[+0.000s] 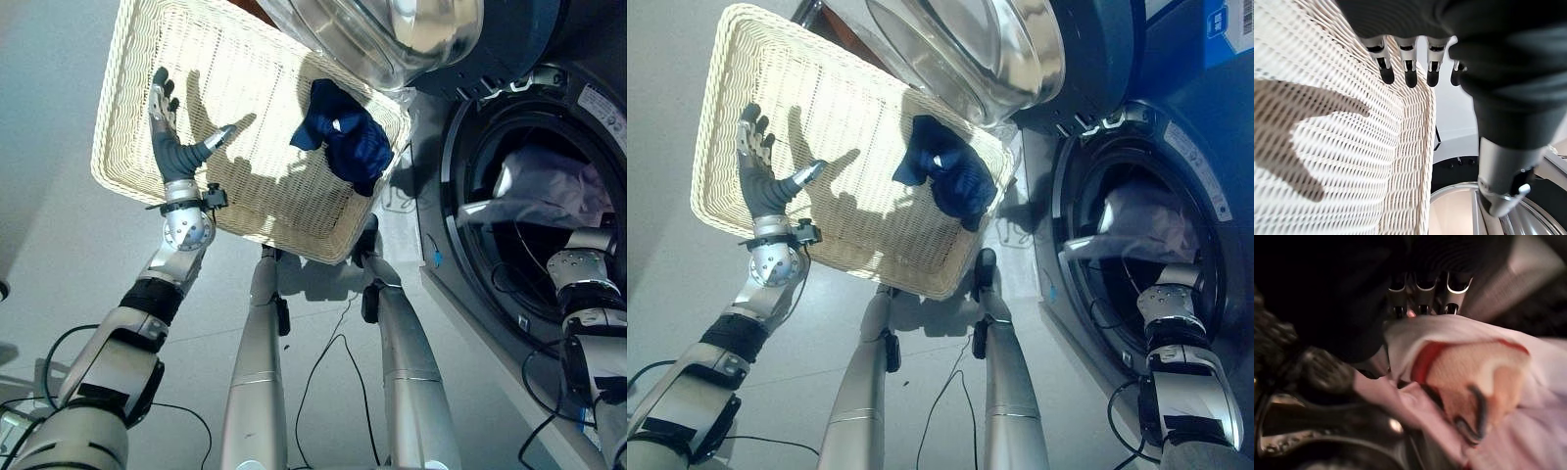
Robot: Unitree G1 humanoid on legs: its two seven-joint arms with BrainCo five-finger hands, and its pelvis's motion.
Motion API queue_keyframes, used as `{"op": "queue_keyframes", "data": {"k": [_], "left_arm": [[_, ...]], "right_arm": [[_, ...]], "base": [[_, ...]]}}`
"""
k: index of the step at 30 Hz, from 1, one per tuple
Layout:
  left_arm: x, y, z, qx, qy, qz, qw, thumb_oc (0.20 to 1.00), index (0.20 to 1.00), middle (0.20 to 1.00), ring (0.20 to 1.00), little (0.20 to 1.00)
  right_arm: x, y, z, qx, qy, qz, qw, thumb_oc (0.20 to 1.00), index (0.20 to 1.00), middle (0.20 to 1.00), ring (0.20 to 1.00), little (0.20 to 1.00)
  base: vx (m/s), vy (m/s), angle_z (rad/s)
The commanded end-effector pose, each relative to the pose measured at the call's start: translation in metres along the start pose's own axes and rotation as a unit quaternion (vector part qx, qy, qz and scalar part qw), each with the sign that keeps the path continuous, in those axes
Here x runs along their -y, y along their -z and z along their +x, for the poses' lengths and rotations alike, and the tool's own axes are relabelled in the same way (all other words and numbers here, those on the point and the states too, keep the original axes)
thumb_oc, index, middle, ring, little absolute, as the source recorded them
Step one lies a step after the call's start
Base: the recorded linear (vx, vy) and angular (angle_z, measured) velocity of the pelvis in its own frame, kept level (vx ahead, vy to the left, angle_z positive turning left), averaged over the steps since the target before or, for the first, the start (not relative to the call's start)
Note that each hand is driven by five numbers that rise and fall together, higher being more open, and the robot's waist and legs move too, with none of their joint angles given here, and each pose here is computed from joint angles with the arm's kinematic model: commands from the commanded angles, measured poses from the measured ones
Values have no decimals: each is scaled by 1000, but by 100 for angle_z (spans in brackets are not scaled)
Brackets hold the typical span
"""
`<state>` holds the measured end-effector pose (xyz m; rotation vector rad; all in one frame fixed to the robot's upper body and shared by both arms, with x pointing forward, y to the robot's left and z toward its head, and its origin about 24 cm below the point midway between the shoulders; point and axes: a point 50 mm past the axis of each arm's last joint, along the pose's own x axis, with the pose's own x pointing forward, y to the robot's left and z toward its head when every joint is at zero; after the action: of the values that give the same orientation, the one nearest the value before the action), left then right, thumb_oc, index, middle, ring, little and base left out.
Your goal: Put the clothes into the washing machine.
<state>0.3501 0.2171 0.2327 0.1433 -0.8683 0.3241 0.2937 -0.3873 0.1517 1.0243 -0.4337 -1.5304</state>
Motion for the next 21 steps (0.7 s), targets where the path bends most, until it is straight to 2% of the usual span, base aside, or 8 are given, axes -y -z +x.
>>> {"op": "queue_keyframes", "data": {"k": [1, 2, 3, 11, 12, 15, 18, 21], "left_arm": [[-3, -10, 13, 27, 5, -10, 1000, 1000, 1000, 1000, 1000, 1000], [-3, -12, 18, 30, 11, -8, 999, 1000, 1000, 1000, 1000, 1000], [-4, -11, 19, 28, 14, -9, 999, 1000, 1000, 1000, 1000, 1000], [9, -14, 23, 31, 39, -11, 999, 1000, 1000, 1000, 1000, 1000], [12, -13, 21, 31, 44, -12, 998, 1000, 1000, 1000, 1000, 1000], [18, -15, 23, 31, 45, -17, 998, 1000, 1000, 1000, 1000, 1000], [24, -17, 26, 30, 46, -23, 998, 1000, 1000, 1000, 1000, 1000], [26, -17, 26, 30, 45, -26, 998, 1000, 1000, 1000, 1000, 1000]], "right_arm": [[-33, -131, 41, 186, -40, 58, 980, 448, 448, 448, 448, 448], [-33, -132, 44, 182, -38, 52, 981, 834, 834, 834, 834, 834], [-33, -129, 46, 174, -41, 41, 983, 1000, 1000, 1000, 1000, 1000], [-43, -97, 39, 131, -82, -43, 987, 1000, 1000, 1000, 1000, 1000], [-42, -89, 38, 134, -82, -91, 983, 1000, 1000, 1000, 1000, 1000], [-48, -76, 30, 137, -103, -138, 975, 1000, 1000, 1000, 1000, 1000], [-57, -62, 18, 184, -133, -247, 942, 1000, 1000, 1000, 1000, 1000], [-62, -51, 8, 205, -161, -291, 920, 1000, 1000, 1000, 1000, 1000]], "base": [[0, 0, 0], [32, -23, 3], [4, -18, 3], [13, -3, 4], [8, -12, 3], [0, 0, 0], [0, 0, 0], [0, 0, 0]]}}
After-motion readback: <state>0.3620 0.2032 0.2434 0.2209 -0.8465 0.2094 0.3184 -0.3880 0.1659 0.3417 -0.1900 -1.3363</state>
